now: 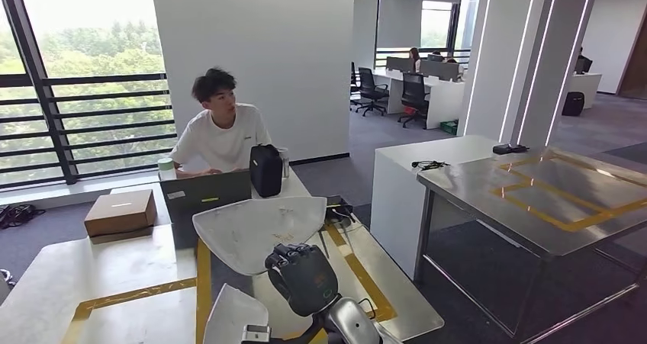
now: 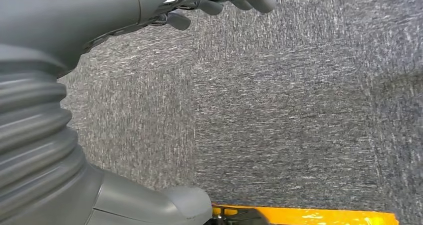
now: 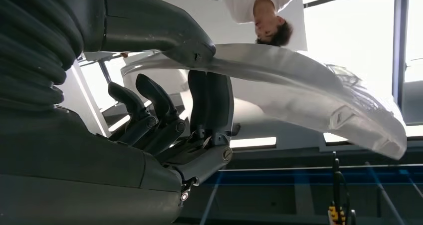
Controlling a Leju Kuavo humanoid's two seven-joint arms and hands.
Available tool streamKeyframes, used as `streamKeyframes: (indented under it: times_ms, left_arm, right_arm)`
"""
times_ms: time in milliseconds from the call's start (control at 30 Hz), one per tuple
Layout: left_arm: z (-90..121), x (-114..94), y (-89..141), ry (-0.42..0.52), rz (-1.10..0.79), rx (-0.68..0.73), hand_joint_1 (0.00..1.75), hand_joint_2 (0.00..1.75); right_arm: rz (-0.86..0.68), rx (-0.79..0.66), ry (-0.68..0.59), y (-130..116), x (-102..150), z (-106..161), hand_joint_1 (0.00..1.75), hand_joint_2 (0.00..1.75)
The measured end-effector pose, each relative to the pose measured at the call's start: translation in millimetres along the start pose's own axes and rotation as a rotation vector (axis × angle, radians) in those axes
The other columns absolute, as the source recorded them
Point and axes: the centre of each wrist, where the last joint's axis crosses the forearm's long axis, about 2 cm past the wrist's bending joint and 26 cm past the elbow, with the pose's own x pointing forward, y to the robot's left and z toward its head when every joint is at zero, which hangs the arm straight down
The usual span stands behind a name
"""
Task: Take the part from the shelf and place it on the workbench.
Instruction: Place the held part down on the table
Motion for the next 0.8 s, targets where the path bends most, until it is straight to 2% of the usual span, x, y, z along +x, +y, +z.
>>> streamKeyframes:
  times_ms: [233, 800]
  left_arm:
    - [-1, 2, -2, 0.0, -0.001, -0.004, 0.0, 1.75]
    - [1, -1, -5, 0.001, 0.013, -0.005, 0.0, 1.75]
  right_arm:
    - [0.006, -0.01, -0.014, -6, 0, -5, 1.59, 1.75]
    - [0.002, 0.002, -0.023, -2, 11, -13, 1.59, 1.75]
